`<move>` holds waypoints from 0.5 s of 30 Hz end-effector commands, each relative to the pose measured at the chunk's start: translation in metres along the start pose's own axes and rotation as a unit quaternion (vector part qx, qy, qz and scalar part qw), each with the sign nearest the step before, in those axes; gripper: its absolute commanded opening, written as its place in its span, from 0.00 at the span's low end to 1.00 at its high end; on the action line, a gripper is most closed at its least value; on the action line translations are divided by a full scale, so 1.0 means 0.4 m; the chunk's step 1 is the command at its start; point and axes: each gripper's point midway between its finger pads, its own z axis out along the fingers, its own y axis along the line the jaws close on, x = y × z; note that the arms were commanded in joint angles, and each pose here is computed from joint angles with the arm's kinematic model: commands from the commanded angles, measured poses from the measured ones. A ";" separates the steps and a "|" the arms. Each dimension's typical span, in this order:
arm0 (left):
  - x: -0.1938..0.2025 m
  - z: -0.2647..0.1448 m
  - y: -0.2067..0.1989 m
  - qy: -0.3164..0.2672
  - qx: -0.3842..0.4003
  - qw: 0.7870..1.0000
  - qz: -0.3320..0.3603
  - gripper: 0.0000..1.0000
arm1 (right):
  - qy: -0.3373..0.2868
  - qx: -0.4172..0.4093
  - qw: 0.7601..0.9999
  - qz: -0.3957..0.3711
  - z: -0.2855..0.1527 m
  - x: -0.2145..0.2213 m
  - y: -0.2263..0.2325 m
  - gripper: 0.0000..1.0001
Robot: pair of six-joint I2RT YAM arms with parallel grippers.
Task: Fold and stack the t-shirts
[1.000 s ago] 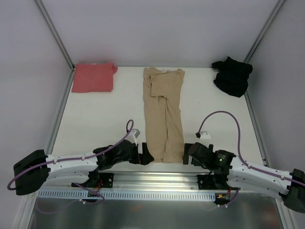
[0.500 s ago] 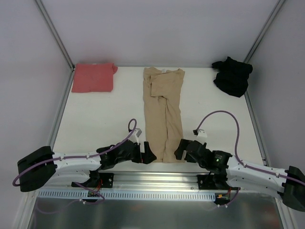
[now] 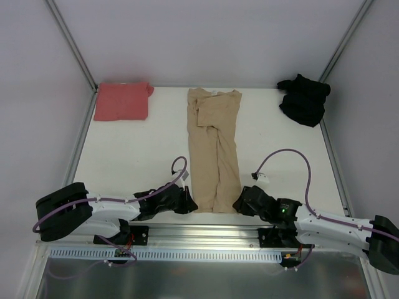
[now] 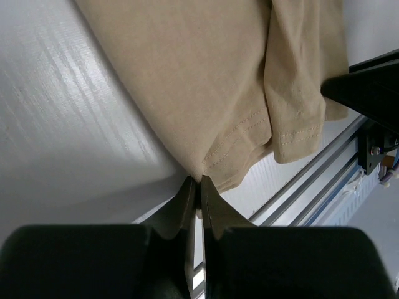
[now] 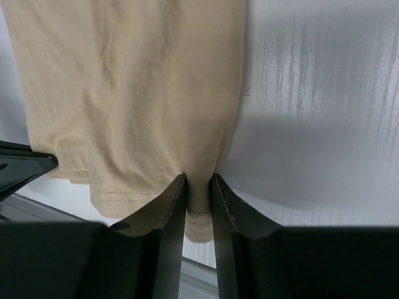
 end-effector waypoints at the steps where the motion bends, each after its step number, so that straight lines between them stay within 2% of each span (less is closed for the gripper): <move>1: -0.002 0.009 -0.038 0.008 0.022 1.000 0.002 0.00 | 0.029 0.048 0.998 -0.010 0.001 0.043 -0.071 0.26; 8: -0.002 0.007 -0.047 0.012 0.029 0.999 0.005 0.00 | 0.038 0.042 0.998 -0.012 -0.007 0.050 -0.066 0.18; 11: -0.006 -0.007 -0.055 0.011 0.034 0.999 0.004 0.00 | 0.041 0.036 0.998 -0.014 -0.016 0.050 -0.059 0.01; 15: -0.017 -0.038 -0.057 0.002 0.035 0.999 0.007 0.00 | 0.041 0.029 0.998 -0.023 -0.033 0.044 -0.042 0.00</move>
